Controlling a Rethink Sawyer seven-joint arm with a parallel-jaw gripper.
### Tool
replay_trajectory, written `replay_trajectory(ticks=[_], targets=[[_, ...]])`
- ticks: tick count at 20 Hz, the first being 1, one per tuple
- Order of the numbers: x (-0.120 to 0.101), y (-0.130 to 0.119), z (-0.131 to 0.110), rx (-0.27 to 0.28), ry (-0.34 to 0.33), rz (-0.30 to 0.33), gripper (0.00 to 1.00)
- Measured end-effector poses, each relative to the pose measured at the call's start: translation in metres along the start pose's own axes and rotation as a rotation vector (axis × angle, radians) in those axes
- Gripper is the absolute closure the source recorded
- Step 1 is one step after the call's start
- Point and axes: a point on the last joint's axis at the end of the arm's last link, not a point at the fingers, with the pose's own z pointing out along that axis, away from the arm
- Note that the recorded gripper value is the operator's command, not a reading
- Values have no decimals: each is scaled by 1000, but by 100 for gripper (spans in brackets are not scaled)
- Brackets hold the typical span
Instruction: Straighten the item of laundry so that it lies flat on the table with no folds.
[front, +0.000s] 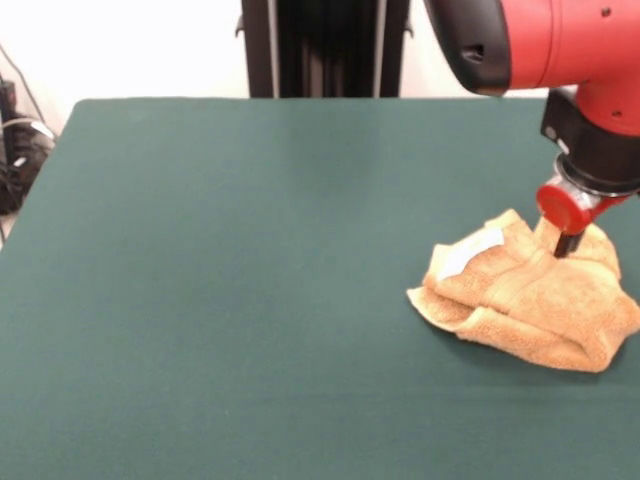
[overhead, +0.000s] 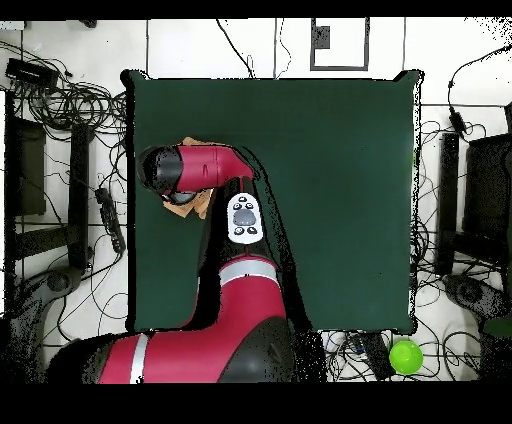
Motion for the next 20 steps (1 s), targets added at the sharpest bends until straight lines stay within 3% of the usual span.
replay_trajectory(ticks=[11, 12, 20], targets=[[-4, -1, -5, -13, 22, -2, 100], [-8, -4, -9, -10, 14, 0, 0], [-14, -8, -15, -1, -4, 1, 0]])
